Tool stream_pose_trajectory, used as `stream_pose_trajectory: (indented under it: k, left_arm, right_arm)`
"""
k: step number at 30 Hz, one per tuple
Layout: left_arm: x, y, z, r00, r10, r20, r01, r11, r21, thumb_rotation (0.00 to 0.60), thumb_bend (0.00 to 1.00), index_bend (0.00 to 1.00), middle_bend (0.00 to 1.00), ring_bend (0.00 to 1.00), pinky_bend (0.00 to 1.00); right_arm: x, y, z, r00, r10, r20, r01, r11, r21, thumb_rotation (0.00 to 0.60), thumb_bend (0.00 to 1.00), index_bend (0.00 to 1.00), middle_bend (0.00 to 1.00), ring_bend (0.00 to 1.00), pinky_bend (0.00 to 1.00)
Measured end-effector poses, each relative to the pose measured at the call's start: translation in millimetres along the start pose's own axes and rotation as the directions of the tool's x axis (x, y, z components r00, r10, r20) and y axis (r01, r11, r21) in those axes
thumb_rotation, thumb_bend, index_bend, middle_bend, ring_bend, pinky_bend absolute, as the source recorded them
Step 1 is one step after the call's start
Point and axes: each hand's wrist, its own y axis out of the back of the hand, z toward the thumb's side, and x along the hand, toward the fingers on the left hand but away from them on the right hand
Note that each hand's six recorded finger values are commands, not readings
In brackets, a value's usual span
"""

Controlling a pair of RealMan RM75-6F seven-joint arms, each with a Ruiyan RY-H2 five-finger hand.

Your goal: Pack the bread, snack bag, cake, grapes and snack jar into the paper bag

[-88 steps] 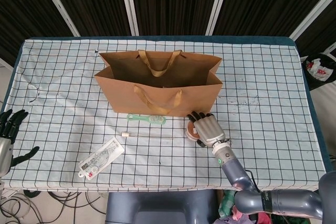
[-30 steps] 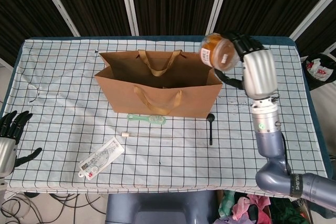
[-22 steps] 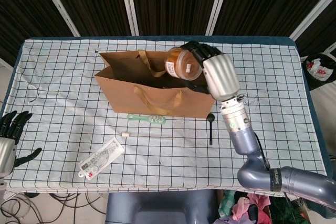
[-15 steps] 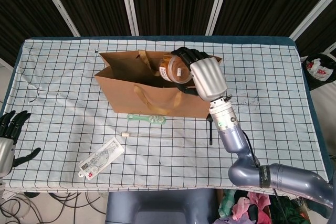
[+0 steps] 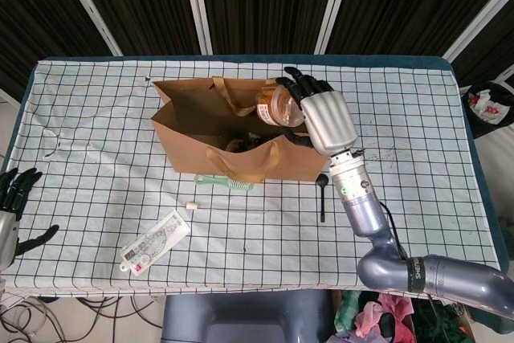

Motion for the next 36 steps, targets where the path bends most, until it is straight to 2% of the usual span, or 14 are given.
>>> stream_pose_trajectory:
  k: [7,14,17,20,24,26,29,36]
  left_arm:
    - [1.0,-0.9,1.1,1.0,0.008,-0.007,-0.008,1.0,0.011,0.6,0.07,0.1,0.1,0.01,0.08]
    - [0.5,-1.4,3.3,1.0,0.014,-0.007,-0.014,1.0,0.017,0.6,0.07,0.1,0.1,0.01,0.08]
    - [0.7,0.0,2.0,1.0,0.02,-0.009,-0.02,1.0,0.017,0.6,0.07,0.1,0.1,0.01,0.08]
    - [2.2,0.8,-0.4,1.0,0.023,-0.018,-0.022,1.0,0.017,0.6,0.07,0.1,0.1,0.01,0.08]
    - [4.2,4.0,-3.6,0.999,0.034,-0.026,-0.034,0.999,0.016,0.6,0.07,0.1,0.1,0.01,0.08]
    - [4.5,4.9,-4.9,0.999,0.036,-0.029,-0.036,0.999,0.019,0.6,0.07,0.1,0.1,0.01,0.08]
    - [4.9,5.5,-6.8,0.999,0.029,-0.033,-0.029,0.999,0.015,0.6,0.07,0.1,0.1,0.01,0.08]
    - [3.6,13.0,-10.8,0.998,0.04,-0.039,-0.039,0.999,0.008,0.6,0.07,0.1,0.09,0.01,0.08]
  right_arm:
    - [4.4,26.7,-13.8,0.997,-0.067,0.027,0.068,0.997,-0.048,0.6,0.09,0.19,0.11,0.22,0.31]
    - [8.8,27.0,-20.3,1.0,-0.003,0.027,0.006,0.996,-0.087,0.6,0.09,0.19,0.11,0.22,0.31]
    - [10.3,32.6,-24.9,0.999,-0.029,0.033,0.031,0.998,-0.051,0.6,0.09,0.18,0.11,0.22,0.31]
    - [18.1,43.8,-35.9,0.995,-0.082,0.052,0.08,0.996,0.032,0.6,0.1,0.18,0.11,0.22,0.31]
    - [48.1,57.4,-62.9,0.987,-0.134,0.092,0.117,0.979,0.164,0.6,0.1,0.18,0.13,0.22,0.31]
    - [66.5,59.9,-74.9,0.984,-0.139,0.108,0.116,0.973,0.199,0.6,0.1,0.18,0.13,0.22,0.31]
    - [102.0,56.8,-93.9,0.985,-0.114,0.13,0.082,0.97,0.23,0.6,0.11,0.18,0.13,0.22,0.31]
    - [190.5,35.2,-124.7,0.986,0.02,0.163,-0.065,0.959,0.275,0.6,0.11,0.18,0.13,0.22,0.3]
